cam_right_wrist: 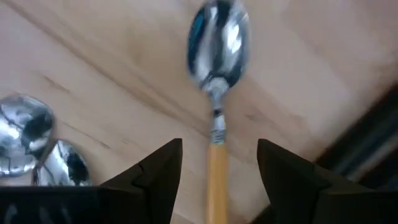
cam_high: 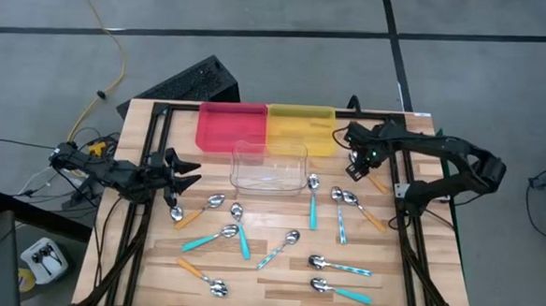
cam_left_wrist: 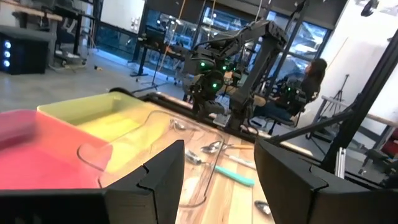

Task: Sort silverware by color (type)
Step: Put the yellow spoon into the yellow bin

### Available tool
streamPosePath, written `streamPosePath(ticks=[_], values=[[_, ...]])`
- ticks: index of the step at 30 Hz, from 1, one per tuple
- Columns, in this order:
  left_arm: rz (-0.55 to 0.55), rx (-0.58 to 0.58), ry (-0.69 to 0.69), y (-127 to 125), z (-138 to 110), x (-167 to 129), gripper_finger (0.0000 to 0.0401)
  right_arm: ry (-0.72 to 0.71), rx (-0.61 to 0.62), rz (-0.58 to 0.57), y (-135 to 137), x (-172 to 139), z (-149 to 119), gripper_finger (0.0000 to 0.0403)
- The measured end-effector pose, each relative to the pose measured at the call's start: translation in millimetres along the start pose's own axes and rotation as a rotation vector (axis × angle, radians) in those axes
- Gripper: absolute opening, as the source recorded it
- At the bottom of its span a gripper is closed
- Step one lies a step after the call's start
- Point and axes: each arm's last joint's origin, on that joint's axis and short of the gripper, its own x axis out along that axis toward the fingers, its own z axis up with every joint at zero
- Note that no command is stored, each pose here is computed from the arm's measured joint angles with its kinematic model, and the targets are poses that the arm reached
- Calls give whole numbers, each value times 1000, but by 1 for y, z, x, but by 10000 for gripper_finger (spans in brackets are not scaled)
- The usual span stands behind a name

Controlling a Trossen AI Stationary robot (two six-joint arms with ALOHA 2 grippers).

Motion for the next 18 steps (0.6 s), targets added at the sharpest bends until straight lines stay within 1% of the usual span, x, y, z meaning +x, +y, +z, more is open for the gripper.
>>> streamPosePath(ticks=[3,6,15,18], values=[[3,0,9,0,-1,0,181,42,24,20,-4,14,-7,234],[4,0,7,0,-1,0,181,17,33,51,-6,12,-3,234],[6,1,6,0,-1,0,181,33,53,41,-8,15,-2,234],[8,2,6,0,-1,0,181,-16,77,51,-6,21,2,234]])
